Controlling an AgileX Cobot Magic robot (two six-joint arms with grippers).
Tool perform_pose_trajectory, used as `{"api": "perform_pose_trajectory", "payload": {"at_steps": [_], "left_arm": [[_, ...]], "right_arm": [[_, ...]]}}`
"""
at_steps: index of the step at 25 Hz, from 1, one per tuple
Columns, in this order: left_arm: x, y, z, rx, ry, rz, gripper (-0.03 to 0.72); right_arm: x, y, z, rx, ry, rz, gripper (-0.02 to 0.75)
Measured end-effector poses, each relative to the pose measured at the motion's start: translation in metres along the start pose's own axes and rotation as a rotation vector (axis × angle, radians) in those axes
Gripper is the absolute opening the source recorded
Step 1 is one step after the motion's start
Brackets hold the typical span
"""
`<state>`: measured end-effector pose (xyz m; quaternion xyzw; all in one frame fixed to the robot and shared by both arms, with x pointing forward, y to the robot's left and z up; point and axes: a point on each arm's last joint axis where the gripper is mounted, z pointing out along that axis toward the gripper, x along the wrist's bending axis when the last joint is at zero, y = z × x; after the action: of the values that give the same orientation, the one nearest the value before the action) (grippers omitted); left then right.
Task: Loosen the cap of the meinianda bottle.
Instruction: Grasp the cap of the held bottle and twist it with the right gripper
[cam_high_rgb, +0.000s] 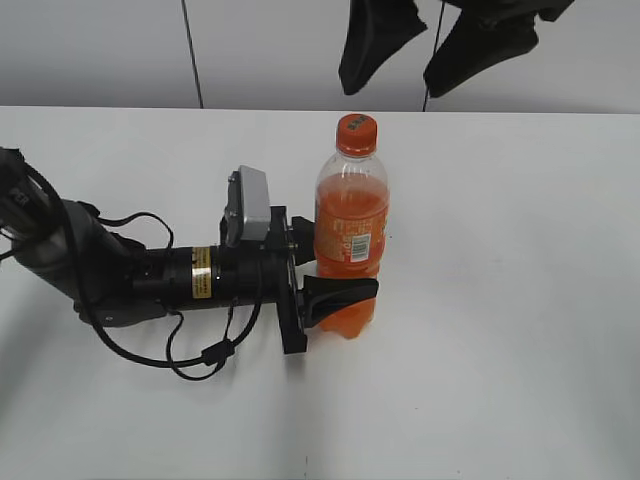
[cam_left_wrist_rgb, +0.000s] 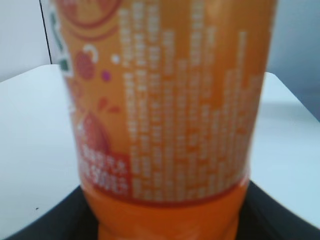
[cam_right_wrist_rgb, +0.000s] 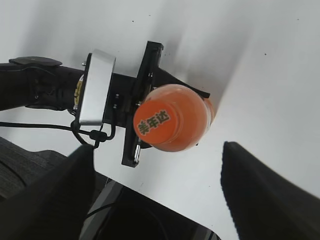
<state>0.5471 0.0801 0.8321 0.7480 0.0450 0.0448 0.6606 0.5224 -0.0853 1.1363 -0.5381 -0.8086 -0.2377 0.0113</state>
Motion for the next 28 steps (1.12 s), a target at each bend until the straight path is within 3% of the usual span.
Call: {"api": "perform_pose_trajectory", "payload": {"at_steps": [12, 23, 28], "left_arm": [[0.003, -0.002, 0.002, -0.008, 0.034, 0.012, 0.405], [0.004, -0.002, 0.002, -0.008, 0.036, 0.013, 0.405], [0.004, -0.002, 0.002, -0.008, 0.036, 0.015, 0.405]], "right_arm": [[-0.003, 0.001, 0.003, 0.003, -0.027, -0.008, 0.585], [-0.001, 0.006, 0.033, 0.066, -0.058, -0.028, 0.585], [0.016, 0.011, 0.038, 0.042, -0.106, -0.125, 0.585]]}}
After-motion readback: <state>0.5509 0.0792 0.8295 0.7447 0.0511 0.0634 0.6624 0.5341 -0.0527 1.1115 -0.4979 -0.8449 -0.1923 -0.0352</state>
